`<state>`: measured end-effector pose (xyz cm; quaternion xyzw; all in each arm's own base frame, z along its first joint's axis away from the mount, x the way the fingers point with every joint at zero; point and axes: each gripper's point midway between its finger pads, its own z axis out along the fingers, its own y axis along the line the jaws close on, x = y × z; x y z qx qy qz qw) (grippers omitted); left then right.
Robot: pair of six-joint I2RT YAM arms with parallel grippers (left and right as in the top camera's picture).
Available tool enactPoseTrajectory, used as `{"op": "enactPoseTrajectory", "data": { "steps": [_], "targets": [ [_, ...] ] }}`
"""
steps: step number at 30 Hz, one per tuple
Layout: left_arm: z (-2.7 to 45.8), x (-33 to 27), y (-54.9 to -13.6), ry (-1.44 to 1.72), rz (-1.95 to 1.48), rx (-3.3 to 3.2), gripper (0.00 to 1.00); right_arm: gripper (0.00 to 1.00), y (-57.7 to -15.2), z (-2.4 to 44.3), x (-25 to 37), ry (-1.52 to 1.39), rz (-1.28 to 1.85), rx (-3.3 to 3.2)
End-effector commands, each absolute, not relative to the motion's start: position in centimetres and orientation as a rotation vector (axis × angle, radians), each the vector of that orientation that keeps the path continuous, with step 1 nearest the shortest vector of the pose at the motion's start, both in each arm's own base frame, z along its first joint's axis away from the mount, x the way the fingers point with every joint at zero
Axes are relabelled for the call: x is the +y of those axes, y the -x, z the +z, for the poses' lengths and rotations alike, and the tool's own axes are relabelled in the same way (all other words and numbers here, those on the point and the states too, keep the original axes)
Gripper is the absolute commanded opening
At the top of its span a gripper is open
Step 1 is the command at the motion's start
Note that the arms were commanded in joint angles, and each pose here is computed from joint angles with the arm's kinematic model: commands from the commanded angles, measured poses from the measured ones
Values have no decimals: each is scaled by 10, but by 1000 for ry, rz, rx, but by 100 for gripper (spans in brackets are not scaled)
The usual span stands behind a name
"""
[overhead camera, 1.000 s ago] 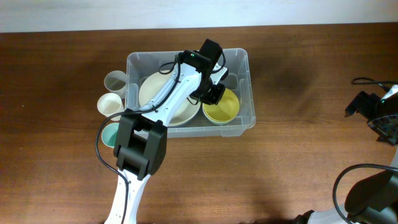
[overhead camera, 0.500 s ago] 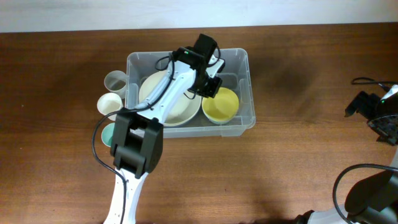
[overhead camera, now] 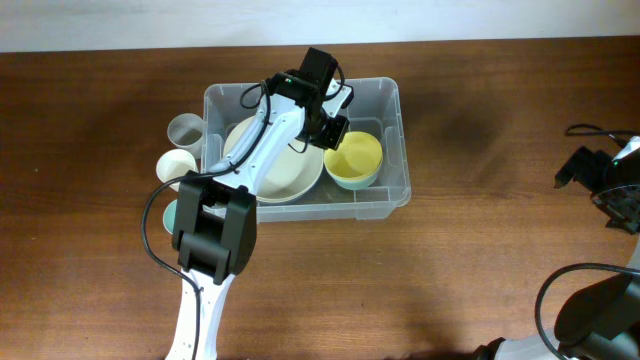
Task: Pack container
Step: 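Move the left gripper left to the grey cup beside the container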
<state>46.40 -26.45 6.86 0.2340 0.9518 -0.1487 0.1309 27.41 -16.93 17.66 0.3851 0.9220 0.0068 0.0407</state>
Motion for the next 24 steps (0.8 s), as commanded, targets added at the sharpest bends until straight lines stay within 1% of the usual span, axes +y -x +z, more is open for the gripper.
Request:
{"op": "enactPoseTrajectory", "data": {
  "steps": [1,8,14,16,18,22,24],
  "targets": [
    [60,-263,-465,-702,-430,2770,1,99,-273,180,-170,-1167,14,2817],
    [86,-266,-484,-683,-439,2692,1,99,-273,180,-169,-1167,15,2816],
    [131,-272,-506,-664,-451,2573,2,99,-273,180,-170,-1167,14,2816],
    [159,-271,-513,-650,-454,2523,7,99,-273,180,-170,-1167,14,2816],
    [184,-265,-517,-631,-452,2491,16,99,-273,180,-170,-1167,14,2816],
    [237,-227,-522,-524,-376,2456,19,99,-273,180,-169,-1167,15,2817],
    [263,-191,-522,-401,-289,2461,19,99,-273,180,-170,-1167,14,2816]
  ]
}}
